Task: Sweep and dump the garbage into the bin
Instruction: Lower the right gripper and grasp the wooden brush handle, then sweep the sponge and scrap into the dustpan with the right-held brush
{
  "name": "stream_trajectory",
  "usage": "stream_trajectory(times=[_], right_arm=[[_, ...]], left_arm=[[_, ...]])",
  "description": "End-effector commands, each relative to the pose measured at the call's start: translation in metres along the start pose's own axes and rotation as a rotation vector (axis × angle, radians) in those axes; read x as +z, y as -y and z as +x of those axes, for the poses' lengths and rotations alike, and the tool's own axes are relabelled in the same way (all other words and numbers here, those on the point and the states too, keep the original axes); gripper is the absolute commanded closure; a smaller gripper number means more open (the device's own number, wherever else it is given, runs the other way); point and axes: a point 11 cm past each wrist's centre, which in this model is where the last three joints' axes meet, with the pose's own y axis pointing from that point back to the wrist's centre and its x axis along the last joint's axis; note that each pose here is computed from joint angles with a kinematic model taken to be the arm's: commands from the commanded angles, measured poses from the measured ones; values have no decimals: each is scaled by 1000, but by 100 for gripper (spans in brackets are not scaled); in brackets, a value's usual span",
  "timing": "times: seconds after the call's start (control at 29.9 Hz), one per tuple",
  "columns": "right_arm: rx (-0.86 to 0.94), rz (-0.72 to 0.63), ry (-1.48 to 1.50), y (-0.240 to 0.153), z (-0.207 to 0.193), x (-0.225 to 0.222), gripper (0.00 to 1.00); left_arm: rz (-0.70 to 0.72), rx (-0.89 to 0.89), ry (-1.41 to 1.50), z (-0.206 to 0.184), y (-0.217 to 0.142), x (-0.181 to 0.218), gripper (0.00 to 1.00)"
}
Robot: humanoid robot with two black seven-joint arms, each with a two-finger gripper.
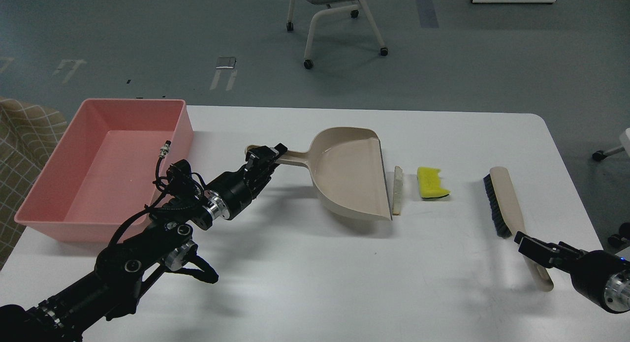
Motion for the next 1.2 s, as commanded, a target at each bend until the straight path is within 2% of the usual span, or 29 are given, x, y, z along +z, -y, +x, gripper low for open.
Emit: stream_trajectory(times=[0.0, 0.03, 0.13, 0.3, 0.37, 0.47, 0.54, 0.7, 0.9, 1.17], right_arm=[[-8, 5, 4, 3, -9, -5, 29], [-4, 7, 3, 3, -8, -5, 33], [2, 12, -1, 2, -6, -7, 53], [-2, 7, -10, 1, -5, -5, 69], [-3, 6, -9, 1, -6, -5, 79], [-12, 7, -5, 1, -9, -5, 86], [-14, 10, -4, 1, -10, -5, 100], [-12, 15, 1, 1, -8, -5, 100], [18, 103, 16, 7, 1, -22, 100], [-3, 151, 46, 17, -5, -40, 100]], left_arm=[[1, -2, 0, -1, 0, -1, 100], [1, -2, 0, -1, 0, -1, 100], [0, -3, -2, -1, 0, -1, 100], [-1, -3, -1, -1, 0, 0, 100], [-2, -4, -3, -2, 1, 0, 100], [-1, -4, -4, -3, 1, 0, 100], [0, -5, -4, -3, 0, -1, 100], [2, -3, -1, -1, -1, -1, 100], [7, -4, 1, -2, -1, -3, 100], [42, -27, 18, -8, -4, -14, 100]])
